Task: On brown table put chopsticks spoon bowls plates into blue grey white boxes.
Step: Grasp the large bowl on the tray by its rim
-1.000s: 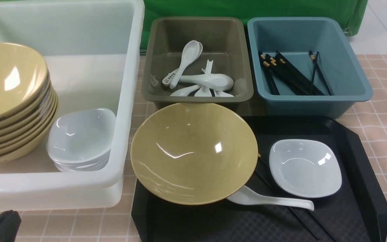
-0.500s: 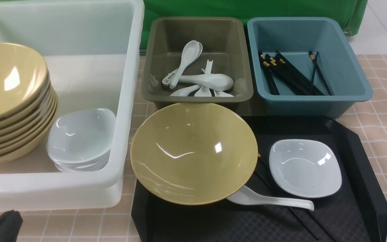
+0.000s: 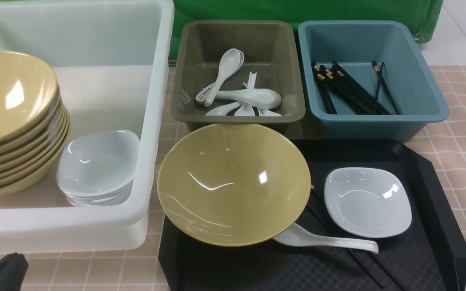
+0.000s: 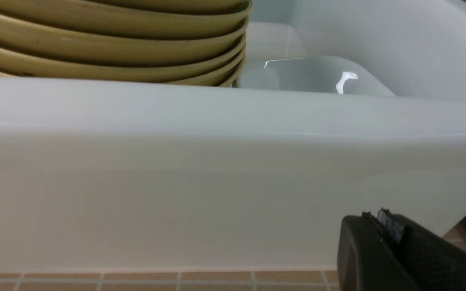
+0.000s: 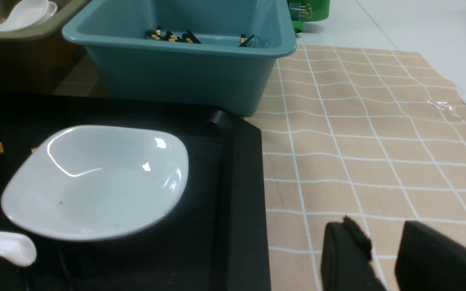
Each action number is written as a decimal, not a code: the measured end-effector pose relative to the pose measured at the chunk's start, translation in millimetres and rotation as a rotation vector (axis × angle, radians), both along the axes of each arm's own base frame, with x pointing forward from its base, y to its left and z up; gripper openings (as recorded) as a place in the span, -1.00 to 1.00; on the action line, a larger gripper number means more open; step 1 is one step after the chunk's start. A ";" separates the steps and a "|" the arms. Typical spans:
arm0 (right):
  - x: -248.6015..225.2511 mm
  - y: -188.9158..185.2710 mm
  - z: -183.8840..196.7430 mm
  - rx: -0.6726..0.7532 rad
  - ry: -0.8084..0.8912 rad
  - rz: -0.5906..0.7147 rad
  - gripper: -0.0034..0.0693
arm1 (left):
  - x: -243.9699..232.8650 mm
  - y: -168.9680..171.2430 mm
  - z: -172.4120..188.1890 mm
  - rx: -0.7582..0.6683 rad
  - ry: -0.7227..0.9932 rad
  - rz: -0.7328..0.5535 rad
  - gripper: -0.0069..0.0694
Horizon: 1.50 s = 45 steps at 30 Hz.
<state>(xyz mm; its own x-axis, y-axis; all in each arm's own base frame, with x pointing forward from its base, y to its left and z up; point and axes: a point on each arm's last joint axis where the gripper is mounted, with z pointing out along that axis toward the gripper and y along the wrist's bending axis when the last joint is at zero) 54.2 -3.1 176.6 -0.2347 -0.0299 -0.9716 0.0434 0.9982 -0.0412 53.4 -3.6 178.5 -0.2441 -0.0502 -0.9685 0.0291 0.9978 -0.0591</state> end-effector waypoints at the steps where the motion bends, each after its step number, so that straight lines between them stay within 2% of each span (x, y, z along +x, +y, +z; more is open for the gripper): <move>1: 0.0 0.0 0.0 0.000 0.000 0.000 -0.26 | 0.0 0.0 0.0 0.000 0.000 0.000 -0.85; 8: 0.0 0.0 0.0 0.000 0.000 0.000 -0.26 | 0.3 0.5 1.0 0.017 -0.012 0.002 -0.85; 10: 0.0 0.0 0.0 0.000 0.000 0.000 -0.26 | 1.1 1.4 4.2 0.038 -0.052 0.007 -0.85; 12: 0.3 -0.1 1.3 -0.006 -0.014 0.000 -0.26 | 2.7 2.4 16.2 0.045 -0.185 0.020 -0.85; 13: 0.4 -0.1 1.6 -0.006 -0.018 0.000 -0.26 | 2.7 2.4 16.2 0.046 -0.185 0.019 -0.85; 14: 1.3 -0.1 6.1 -0.011 -0.070 0.001 -0.26 | 2.6 3.2 28.1 0.047 -0.316 0.031 -0.85; 16: 2.5 0.1 16.6 -0.018 -0.189 0.003 -0.26 | 0.9 3.9 40.3 0.046 -0.451 0.043 -0.85; 17: 2.6 0.1 18.1 -0.019 -0.205 0.004 -0.26 | 0.6 4.0 41.6 0.045 -0.466 0.044 -0.85; 20: -1.5 1.1 48.0 -0.032 -0.538 0.011 -0.26 | -7.4 5.4 63.7 0.044 -0.724 0.067 -0.85; 22: -6.5 1.7 60.5 -0.019 -0.688 0.017 -0.26 | -11.2 5.8 70.3 0.047 -0.808 0.074 -0.85; 24: -11.0 2.2 68.7 0.027 -0.792 0.029 -0.26 | -15.8 6.2 76.9 0.051 -0.896 0.082 -0.85; 26: -18.2 2.8 78.8 0.160 -0.931 0.070 -0.26 | -21.6 6.9 83.7 0.043 -0.994 0.093 -0.85; 29: -22.7 3.2 83.7 0.307 -1.002 0.121 -0.26 | -27.6 7.8 89.6 -0.021 -1.086 0.088 -0.85; 33: -21.1 3.0 86.7 0.361 -0.960 0.124 -0.31 | -31.2 8.1 110.8 -0.155 -1.041 0.051 -0.85; 34: -21.1 2.9 93.6 0.364 -0.936 0.118 -0.37 | -33.0 8.2 133.2 -0.203 -1.010 0.042 -0.85; 35: -21.9 2.9 97.4 0.364 -0.939 0.118 -0.38 | -30.9 8.0 131.9 -0.205 -0.987 0.041 -0.85; 37: -22.4 2.7 118.4 0.369 -0.898 0.107 -0.54 | -29.7 7.0 176.1 -0.230 -0.892 0.033 -0.85; 40: -15.2 2.1 135.2 0.366 -0.806 0.083 -0.74 | -10.9 5.7 212.2 -0.183 -0.793 0.037 -0.85; 42: -1.0 1.3 136.8 0.360 -0.664 0.050 -0.80 | 14.1 5.4 228.4 -0.162 -0.731 0.043 -0.85; 43: -0.5 1.2 135.8 0.361 -0.652 0.047 -0.80 | 16.8 5.3 229.2 -0.162 -0.723 0.042 -0.85; 44: 14.2 0.1 129.3 0.338 -0.482 0.009 -0.80 | 41.0 4.1 234.6 -0.168 -0.641 0.037 -0.85; 45: 14.5 0.1 127.9 0.335 -0.466 0.006 -0.80 | 43.7 3.7 234.9 -0.169 -0.629 0.035 -0.85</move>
